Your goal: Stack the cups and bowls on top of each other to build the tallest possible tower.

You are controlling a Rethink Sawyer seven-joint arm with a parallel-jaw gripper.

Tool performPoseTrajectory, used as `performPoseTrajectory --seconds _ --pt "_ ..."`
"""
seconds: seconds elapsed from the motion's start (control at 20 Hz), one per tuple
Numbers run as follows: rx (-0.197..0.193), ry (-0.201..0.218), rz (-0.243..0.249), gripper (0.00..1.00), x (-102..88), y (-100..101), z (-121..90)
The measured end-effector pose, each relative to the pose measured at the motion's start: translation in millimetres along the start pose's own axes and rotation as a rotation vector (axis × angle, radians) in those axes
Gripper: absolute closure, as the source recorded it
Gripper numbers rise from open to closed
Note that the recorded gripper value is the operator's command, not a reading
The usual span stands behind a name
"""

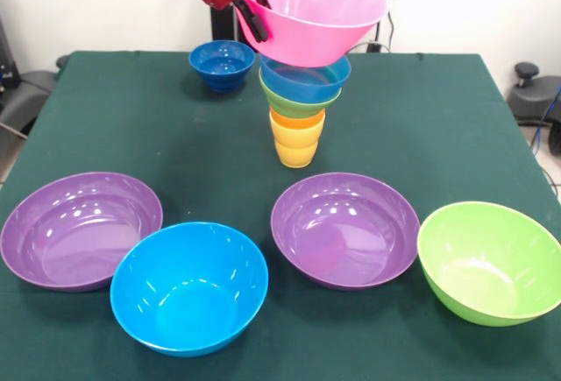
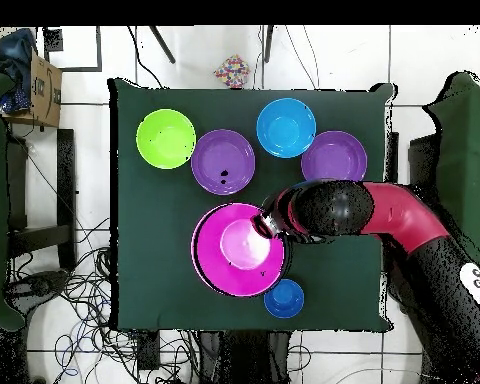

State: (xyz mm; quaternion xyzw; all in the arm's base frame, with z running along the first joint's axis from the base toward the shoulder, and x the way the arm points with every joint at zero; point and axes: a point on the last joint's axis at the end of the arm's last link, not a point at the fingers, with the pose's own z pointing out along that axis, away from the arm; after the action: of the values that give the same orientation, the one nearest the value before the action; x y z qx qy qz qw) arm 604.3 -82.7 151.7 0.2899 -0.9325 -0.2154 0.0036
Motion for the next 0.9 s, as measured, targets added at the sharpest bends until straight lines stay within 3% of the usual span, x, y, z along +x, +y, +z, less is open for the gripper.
performPoseTrajectory --seconds 0.65,0.9 --pt "-0.003 0.008 -0.02 1.0 -8.6 8.8 5.0" --pt "0.008 -0.008 -0.023 1.0 -12.3 8.6 5.4"
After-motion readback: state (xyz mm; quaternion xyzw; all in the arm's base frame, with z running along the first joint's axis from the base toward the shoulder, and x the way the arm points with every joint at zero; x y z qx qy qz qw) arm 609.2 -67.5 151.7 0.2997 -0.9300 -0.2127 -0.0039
